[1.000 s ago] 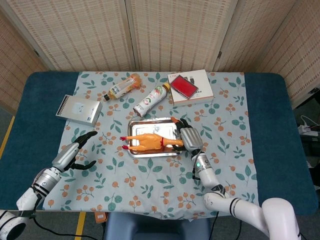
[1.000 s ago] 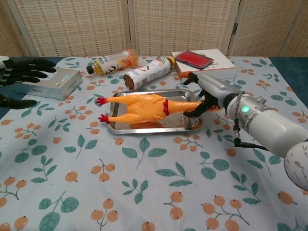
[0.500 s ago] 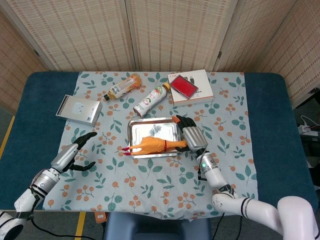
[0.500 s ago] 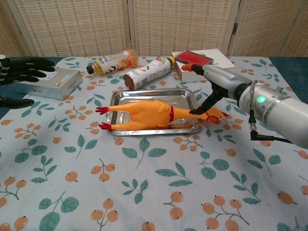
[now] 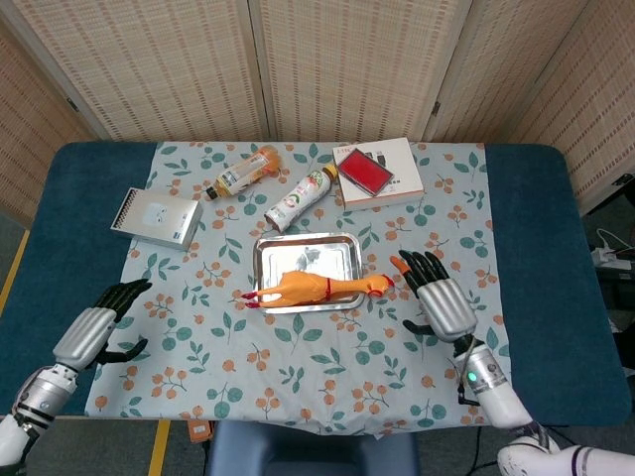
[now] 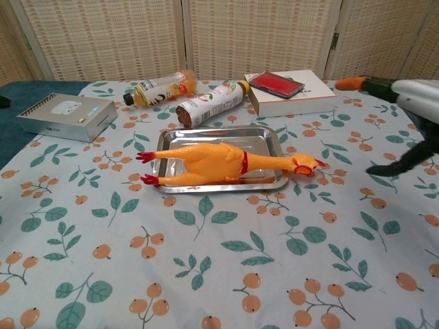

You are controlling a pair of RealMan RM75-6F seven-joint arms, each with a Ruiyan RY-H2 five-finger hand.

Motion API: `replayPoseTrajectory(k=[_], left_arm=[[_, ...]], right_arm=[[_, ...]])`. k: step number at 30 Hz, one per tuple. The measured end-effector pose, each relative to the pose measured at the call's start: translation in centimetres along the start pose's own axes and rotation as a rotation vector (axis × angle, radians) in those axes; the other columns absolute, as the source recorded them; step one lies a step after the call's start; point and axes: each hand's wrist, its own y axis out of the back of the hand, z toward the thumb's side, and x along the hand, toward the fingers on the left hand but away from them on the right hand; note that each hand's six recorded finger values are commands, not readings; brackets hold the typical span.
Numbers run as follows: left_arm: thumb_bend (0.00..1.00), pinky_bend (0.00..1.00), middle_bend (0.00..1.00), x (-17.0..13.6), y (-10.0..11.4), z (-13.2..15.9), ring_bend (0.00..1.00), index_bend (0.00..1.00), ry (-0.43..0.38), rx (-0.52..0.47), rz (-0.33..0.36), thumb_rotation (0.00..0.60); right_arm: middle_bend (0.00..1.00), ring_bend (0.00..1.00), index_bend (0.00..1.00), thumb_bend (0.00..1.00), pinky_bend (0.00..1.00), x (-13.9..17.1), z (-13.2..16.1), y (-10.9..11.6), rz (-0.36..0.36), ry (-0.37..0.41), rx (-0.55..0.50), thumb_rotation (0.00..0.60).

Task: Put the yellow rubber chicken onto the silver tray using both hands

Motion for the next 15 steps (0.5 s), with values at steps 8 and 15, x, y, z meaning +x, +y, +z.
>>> replayPoseTrajectory(k=[8, 15], left_arm=[[0.37, 0.00, 0.00, -6.3, 1.2, -3.9, 0.00, 0.00, 0.118, 0.293, 0.239, 0.600], [0.37, 0.00, 0.00, -8.1, 0.5, -3.5, 0.00, 0.00, 0.116, 0.310, 0.247, 0.600]], right_arm=[[0.00, 0.00, 0.00, 0.11, 0.00, 9.7, -6.4, 1.3, -0.069, -0.231, 0.102, 0.600], [0.00, 0.00, 0.00, 0.11, 0.00, 12.5, -7.8, 2.3, -0.079, -0.242, 0.126, 0.600]])
